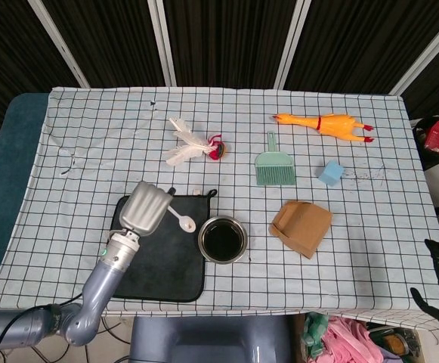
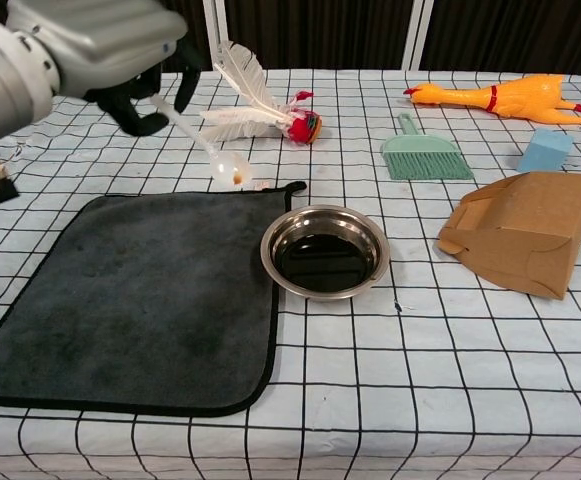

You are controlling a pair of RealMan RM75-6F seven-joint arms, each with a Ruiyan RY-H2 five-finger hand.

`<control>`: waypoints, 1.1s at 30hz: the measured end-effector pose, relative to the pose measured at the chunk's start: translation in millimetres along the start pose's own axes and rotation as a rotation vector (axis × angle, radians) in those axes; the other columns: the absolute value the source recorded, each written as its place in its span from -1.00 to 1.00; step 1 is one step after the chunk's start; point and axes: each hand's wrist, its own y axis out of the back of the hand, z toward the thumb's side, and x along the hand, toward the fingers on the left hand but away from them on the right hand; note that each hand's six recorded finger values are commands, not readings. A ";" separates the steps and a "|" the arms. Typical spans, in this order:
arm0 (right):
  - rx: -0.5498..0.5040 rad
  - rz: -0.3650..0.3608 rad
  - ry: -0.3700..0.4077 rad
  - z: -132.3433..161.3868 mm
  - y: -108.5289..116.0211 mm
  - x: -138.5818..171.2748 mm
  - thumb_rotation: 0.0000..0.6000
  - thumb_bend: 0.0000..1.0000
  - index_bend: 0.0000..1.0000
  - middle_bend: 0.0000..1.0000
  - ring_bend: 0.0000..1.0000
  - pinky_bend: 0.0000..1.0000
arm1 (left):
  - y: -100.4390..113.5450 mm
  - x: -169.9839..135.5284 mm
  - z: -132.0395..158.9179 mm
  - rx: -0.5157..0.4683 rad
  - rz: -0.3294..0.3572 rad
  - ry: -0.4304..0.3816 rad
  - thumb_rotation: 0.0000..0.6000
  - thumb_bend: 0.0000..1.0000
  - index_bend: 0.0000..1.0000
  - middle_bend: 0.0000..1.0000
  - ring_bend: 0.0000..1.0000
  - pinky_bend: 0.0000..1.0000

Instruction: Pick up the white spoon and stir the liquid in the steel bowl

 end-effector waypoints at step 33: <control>-0.034 0.000 -0.020 -11.0 -1.8 -4.3 1.00 -0.58 -1.00 -0.81 -0.72 -0.49 | 27.7 53.3 146.9 0.817 0.297 -0.427 1.00 0.00 0.44 1.00 1.00 0.88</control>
